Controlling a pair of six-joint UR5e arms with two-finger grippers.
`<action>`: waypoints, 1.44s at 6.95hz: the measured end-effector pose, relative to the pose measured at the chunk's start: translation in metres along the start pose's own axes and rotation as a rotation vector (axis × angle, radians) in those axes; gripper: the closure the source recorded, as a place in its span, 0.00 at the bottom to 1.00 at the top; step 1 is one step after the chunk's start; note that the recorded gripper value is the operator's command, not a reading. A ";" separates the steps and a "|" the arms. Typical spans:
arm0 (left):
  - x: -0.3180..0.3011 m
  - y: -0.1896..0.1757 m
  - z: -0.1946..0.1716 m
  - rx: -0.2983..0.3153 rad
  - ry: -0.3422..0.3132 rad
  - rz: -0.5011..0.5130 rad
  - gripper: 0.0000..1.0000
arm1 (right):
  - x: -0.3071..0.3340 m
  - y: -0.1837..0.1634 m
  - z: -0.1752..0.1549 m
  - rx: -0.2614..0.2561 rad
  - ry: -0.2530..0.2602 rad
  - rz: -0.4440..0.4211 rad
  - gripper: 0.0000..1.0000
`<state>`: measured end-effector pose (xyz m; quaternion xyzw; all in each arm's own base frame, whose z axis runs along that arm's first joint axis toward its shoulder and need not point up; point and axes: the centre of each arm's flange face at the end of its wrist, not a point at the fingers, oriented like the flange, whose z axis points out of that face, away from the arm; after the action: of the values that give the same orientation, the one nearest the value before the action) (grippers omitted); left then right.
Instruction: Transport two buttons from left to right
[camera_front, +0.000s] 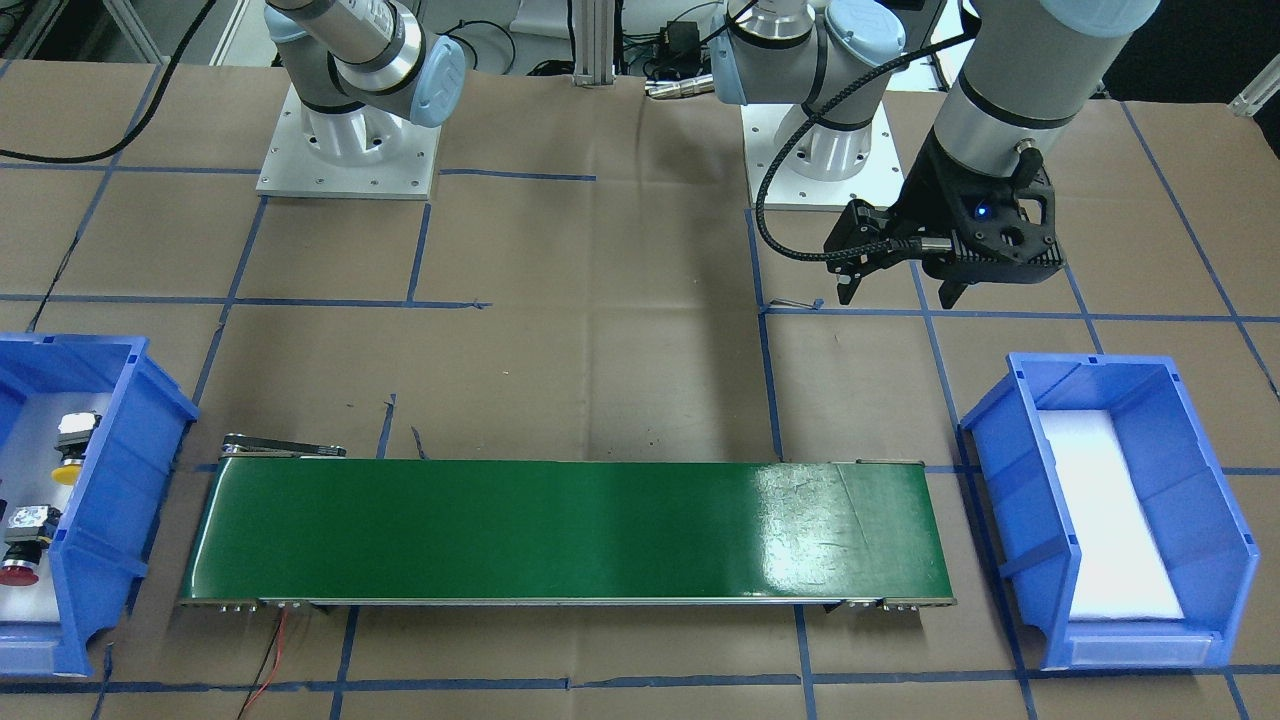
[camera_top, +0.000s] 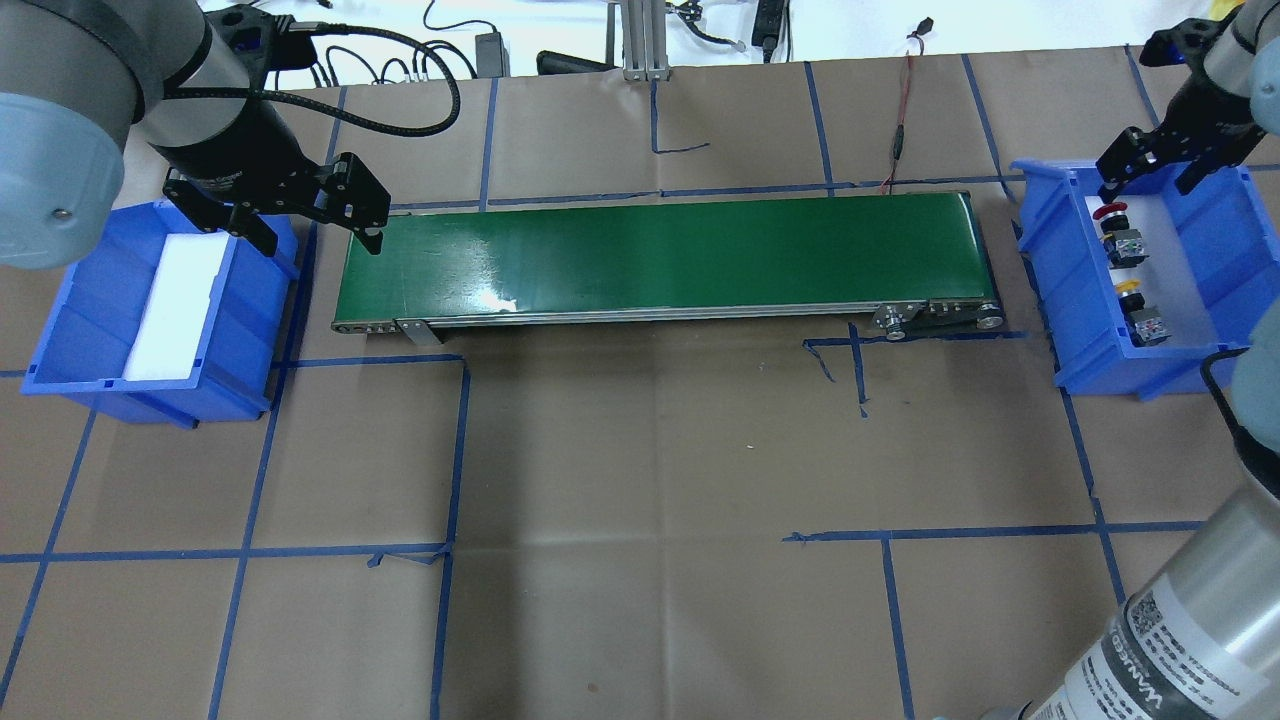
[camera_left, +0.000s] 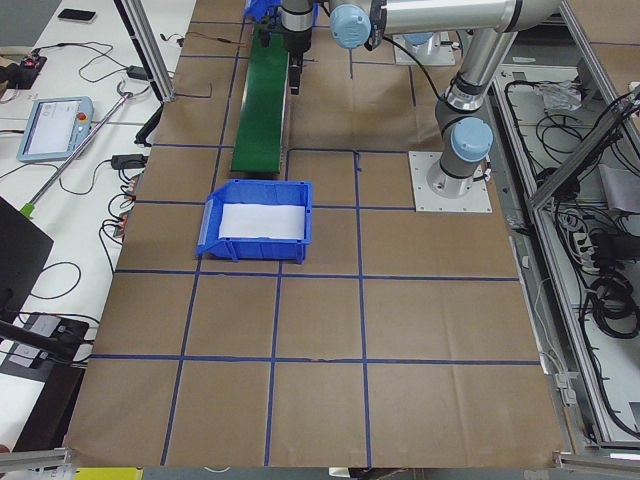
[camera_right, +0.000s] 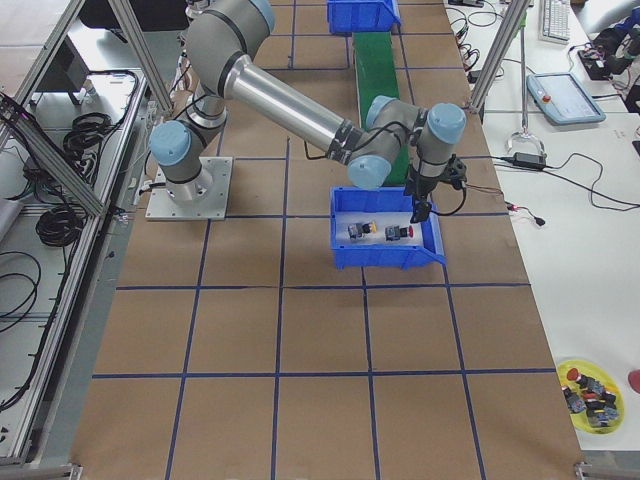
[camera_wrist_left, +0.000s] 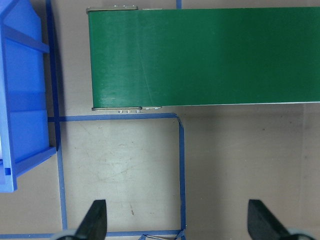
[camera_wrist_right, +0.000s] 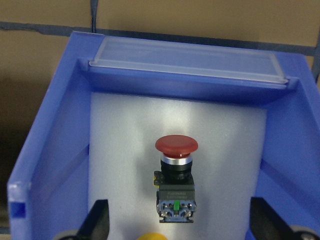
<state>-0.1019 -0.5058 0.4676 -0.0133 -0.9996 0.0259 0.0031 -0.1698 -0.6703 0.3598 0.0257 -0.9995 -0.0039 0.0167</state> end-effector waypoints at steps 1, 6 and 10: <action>0.000 0.000 0.000 0.000 0.000 0.000 0.00 | -0.031 0.012 -0.043 0.009 0.001 0.039 0.00; 0.000 0.000 0.001 -0.001 0.000 0.000 0.00 | -0.261 0.132 -0.148 0.033 -0.007 0.136 0.00; 0.000 0.000 0.001 -0.002 0.000 0.000 0.00 | -0.329 0.180 -0.140 0.051 -0.001 0.097 0.00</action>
<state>-0.1020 -0.5054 0.4668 -0.0134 -0.9996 0.0251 0.0031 0.1540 -0.4750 0.4901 -0.0225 -0.9994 0.0224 0.0155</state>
